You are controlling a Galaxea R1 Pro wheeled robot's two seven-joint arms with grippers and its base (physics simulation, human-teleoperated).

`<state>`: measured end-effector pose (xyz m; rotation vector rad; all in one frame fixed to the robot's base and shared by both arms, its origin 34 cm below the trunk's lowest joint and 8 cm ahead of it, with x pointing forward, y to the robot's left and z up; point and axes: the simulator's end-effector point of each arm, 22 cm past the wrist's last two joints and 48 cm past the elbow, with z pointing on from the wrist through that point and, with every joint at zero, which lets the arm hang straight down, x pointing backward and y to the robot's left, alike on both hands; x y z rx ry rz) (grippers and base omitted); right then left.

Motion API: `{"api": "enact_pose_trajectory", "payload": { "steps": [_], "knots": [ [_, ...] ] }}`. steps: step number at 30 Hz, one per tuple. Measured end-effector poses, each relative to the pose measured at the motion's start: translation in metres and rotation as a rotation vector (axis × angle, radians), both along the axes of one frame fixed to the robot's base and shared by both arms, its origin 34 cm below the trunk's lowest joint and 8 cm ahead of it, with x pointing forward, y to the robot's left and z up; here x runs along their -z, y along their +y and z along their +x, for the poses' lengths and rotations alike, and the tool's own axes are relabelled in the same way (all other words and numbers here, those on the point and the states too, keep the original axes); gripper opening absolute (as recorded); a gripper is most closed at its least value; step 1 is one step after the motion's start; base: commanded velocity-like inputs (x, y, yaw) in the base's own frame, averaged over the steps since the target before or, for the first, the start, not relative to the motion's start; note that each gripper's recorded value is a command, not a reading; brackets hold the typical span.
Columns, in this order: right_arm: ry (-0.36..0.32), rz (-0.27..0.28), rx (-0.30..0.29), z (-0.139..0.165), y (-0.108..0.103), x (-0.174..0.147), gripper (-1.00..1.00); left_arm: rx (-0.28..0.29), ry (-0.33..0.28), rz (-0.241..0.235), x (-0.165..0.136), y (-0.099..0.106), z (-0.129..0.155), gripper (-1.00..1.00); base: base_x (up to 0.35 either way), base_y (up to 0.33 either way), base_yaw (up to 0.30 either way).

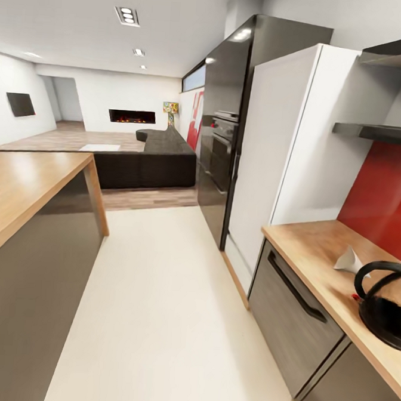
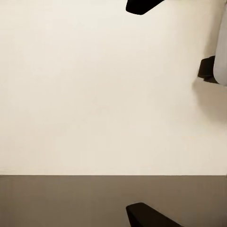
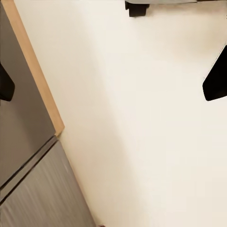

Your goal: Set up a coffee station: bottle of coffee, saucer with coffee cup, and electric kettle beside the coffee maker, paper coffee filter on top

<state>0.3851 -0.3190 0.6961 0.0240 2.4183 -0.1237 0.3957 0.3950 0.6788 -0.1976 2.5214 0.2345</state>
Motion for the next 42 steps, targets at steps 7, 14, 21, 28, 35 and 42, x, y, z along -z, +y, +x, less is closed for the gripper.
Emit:
{"api": "enact_pose_trajectory", "payload": {
  "steps": [7,14,21,28,35,42],
  "knots": [
    [-0.002,0.0,0.002,0.0006,-0.0003,-0.0005,1.0,-0.003,0.0,0.002,-0.0001,0.0008,-0.0002,1.0,0.337,0.028,0.0],
    [-0.003,0.0,0.002,0.0005,-0.0004,-0.0006,1.0,-0.003,-0.001,0.002,-0.0003,0.0008,0.0001,1.0,0.337,0.005,-0.055],
    [-0.007,0.0,0.001,0.0019,-0.0003,-0.0019,1.0,-0.003,-0.005,0.002,-0.0017,0.0007,0.0016,1.0,0.337,0.0,-0.208],
    [-0.01,-0.001,0.002,0.0028,-0.0005,-0.0026,1.0,-0.003,-0.008,0.002,-0.0025,0.0008,0.0025,1.0,0.337,0.034,-0.082],
    [-0.01,0.0,0.002,0.0029,-0.0005,-0.0027,1.0,-0.004,-0.008,0.002,-0.0025,0.0008,0.0024,1.0,0.335,0.142,-0.062],
    [-0.01,0.0,0.002,0.0028,-0.0004,-0.0026,1.0,-0.004,-0.009,0.002,-0.0025,0.0008,0.0026,1.0,0.306,0.202,-0.234]
  ]
}}
